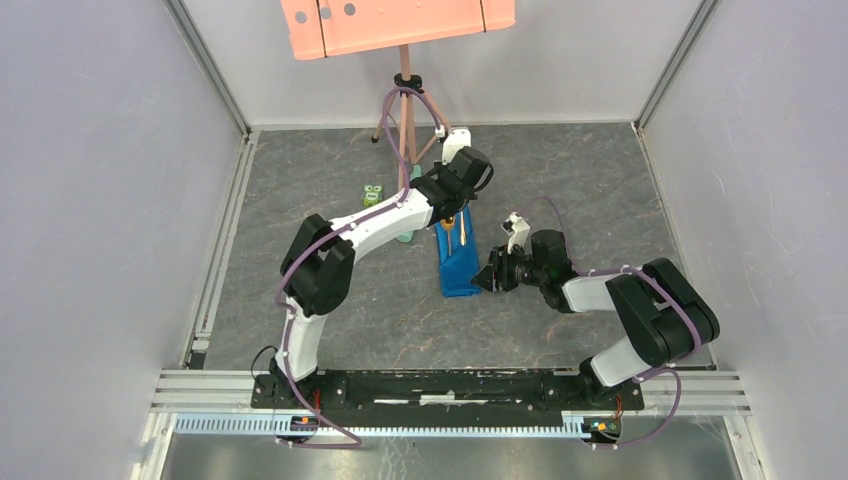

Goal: Fold the napkin into a case and place the utensils inside
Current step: Insert the fork into the folded napkin.

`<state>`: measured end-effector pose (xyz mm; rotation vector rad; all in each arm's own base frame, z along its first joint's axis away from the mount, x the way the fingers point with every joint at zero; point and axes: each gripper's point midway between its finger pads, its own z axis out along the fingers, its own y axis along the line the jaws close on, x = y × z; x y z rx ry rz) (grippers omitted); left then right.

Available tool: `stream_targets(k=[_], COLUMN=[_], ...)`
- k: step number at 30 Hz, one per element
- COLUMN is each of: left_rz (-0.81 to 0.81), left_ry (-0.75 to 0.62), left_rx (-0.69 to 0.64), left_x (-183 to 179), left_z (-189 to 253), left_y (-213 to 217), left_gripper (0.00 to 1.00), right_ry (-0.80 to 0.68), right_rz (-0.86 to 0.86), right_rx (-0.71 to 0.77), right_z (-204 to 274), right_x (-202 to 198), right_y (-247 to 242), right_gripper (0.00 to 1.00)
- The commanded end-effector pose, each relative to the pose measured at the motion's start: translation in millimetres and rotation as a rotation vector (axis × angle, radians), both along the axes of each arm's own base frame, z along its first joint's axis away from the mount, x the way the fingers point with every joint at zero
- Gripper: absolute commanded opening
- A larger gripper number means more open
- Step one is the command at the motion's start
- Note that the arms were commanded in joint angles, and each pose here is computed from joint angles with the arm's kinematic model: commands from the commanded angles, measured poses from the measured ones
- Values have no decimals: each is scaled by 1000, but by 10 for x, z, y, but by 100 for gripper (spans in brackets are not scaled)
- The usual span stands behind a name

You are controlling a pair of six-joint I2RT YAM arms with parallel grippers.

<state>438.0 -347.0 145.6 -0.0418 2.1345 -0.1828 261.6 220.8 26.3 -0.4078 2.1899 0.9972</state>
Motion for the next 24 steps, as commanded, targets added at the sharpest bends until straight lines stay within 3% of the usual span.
stream_targets(k=[1,10,24], left_rz=[22,25,0], left_ry=[-58,-39,75], left_rx=[43,78,-8], left_x=[231,333,127], left_z=[178,34,-136], left_y=[79,81,-38], left_gripper=[2,2,2], right_ry=[57,68,80], right_rz=[-14,1,14], right_rx=[-49,-34,-21], right_z=[-178,-191,-204], right_x=[-149,-168,-182], right_y=[-116,-86,-55], right_gripper=[55,47,42])
